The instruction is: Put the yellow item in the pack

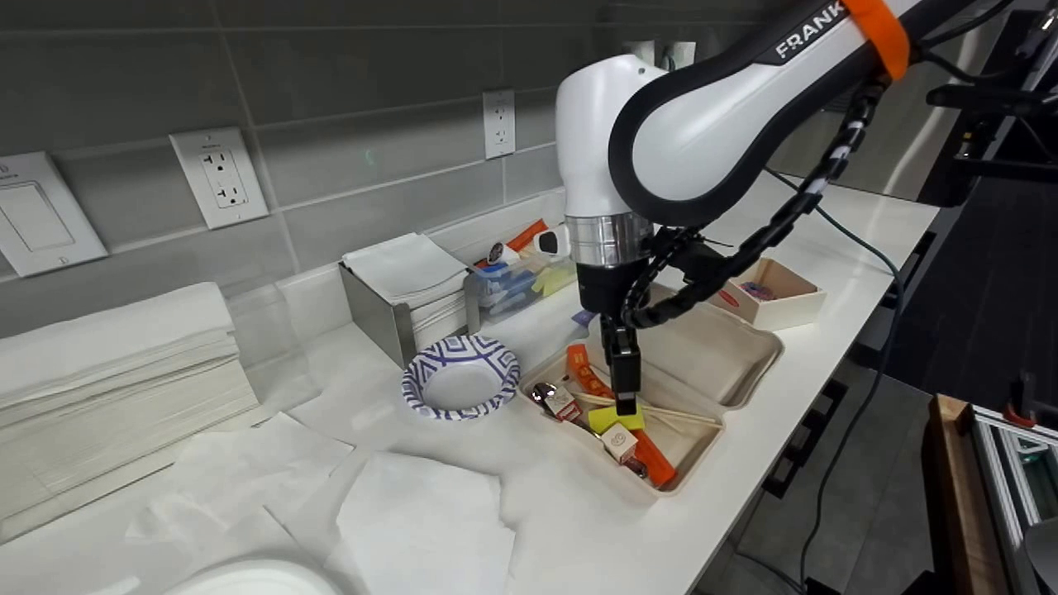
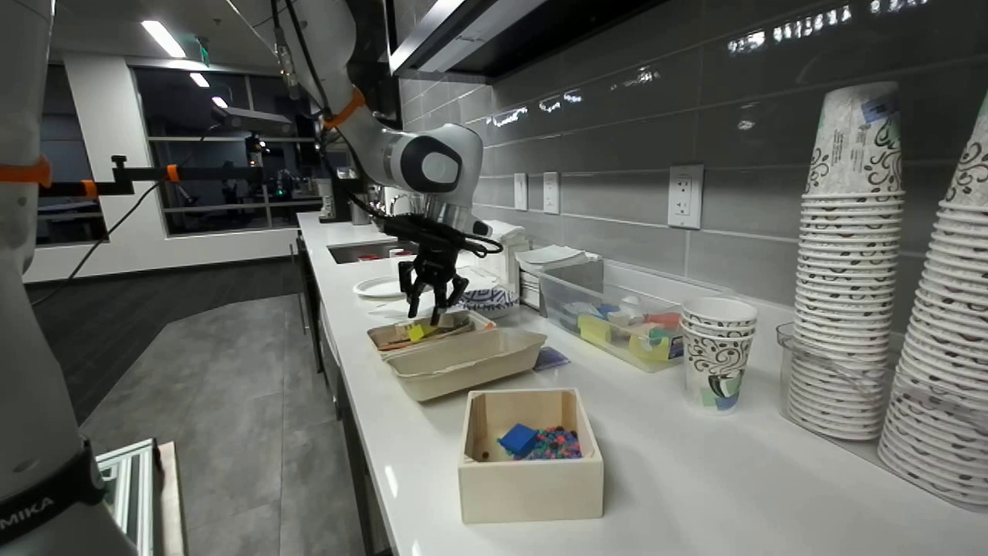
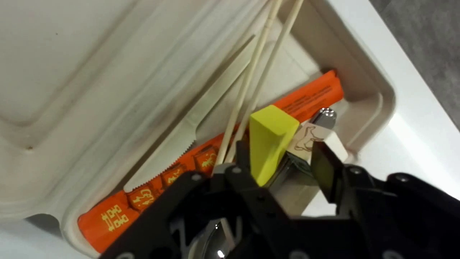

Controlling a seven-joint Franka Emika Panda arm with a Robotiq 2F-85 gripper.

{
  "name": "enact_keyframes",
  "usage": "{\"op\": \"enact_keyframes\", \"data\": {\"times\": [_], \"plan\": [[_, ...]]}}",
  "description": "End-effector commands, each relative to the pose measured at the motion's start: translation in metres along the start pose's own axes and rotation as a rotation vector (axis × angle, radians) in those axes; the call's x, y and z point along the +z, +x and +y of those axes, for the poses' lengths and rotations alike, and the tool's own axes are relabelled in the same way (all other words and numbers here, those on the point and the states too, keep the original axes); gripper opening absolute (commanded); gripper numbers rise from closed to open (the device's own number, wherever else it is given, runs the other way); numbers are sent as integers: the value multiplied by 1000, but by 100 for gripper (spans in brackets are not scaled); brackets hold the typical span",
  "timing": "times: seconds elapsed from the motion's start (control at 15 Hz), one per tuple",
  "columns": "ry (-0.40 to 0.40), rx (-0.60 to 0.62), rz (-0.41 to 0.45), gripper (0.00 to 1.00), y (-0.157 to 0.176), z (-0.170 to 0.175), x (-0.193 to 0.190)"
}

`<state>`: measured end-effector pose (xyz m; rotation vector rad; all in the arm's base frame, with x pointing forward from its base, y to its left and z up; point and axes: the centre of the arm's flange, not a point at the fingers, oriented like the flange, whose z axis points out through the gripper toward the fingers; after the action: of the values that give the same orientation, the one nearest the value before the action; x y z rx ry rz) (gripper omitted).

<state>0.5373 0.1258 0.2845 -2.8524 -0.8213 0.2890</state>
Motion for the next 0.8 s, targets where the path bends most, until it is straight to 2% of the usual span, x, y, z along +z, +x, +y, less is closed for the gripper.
{"op": "enact_keyframes", "data": {"times": [0.0,0.2,0.53,0.73], "plan": [[-4,47,19,82,-24,-9,-20],[-90,184,19,100,-42,-9,-43],[-176,451,38,100,-71,-2,-75],[-196,595,47,100,-85,-5,-95]]}}
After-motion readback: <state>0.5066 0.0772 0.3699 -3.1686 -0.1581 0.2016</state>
